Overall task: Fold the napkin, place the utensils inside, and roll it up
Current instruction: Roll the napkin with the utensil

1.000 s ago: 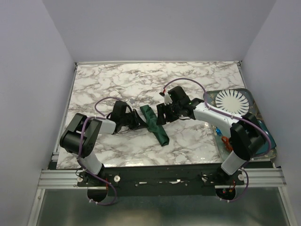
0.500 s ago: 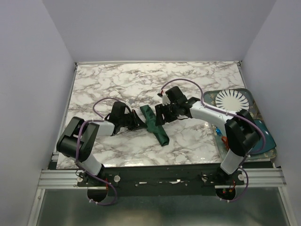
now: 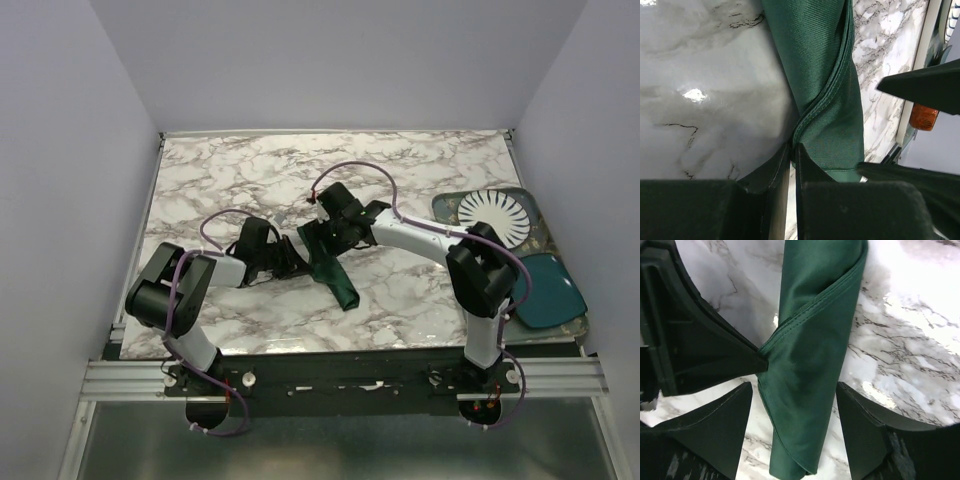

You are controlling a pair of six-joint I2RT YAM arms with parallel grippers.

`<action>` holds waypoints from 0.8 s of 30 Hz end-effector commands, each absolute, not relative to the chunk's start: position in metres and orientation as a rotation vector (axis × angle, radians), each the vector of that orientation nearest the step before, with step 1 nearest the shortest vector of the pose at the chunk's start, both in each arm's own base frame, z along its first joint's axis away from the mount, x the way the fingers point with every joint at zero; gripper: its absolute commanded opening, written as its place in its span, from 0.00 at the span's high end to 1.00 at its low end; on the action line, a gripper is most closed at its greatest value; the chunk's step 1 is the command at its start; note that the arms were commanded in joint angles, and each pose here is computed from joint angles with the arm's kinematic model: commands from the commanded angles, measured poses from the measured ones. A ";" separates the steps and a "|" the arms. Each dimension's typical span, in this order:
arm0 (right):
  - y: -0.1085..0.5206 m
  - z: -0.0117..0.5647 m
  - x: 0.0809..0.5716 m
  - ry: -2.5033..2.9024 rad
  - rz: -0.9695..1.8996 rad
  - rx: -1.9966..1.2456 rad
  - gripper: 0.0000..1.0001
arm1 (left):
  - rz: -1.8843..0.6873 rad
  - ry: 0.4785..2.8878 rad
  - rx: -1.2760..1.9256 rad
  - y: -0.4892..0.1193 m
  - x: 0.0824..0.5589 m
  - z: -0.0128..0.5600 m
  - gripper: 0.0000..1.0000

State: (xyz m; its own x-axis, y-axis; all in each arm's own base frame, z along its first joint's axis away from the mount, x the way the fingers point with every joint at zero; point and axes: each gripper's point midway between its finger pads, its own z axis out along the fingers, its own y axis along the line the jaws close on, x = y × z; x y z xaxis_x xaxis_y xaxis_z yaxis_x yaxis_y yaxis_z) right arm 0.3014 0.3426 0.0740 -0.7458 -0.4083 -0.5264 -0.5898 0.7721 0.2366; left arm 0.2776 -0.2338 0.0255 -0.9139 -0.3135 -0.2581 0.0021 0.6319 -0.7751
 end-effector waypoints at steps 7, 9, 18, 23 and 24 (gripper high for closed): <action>0.330 0.039 0.302 2.495 0.143 -0.898 0.20 | -1.120 2.513 -0.257 -0.232 0.281 0.011 0.83; 0.329 0.035 0.302 2.494 0.113 -0.902 0.20 | -1.123 2.513 -0.257 -0.232 0.281 0.011 0.83; 0.328 0.021 0.308 2.494 0.035 -0.899 0.20 | -1.108 2.522 -0.268 -0.231 0.279 0.008 0.77; 0.325 0.012 0.309 2.505 -0.007 -0.883 0.20 | -1.087 2.527 -0.287 -0.228 0.280 0.006 0.71; 0.322 0.010 0.309 2.511 -0.021 -0.871 0.20 | -1.079 2.529 -0.291 -0.227 0.279 0.005 0.70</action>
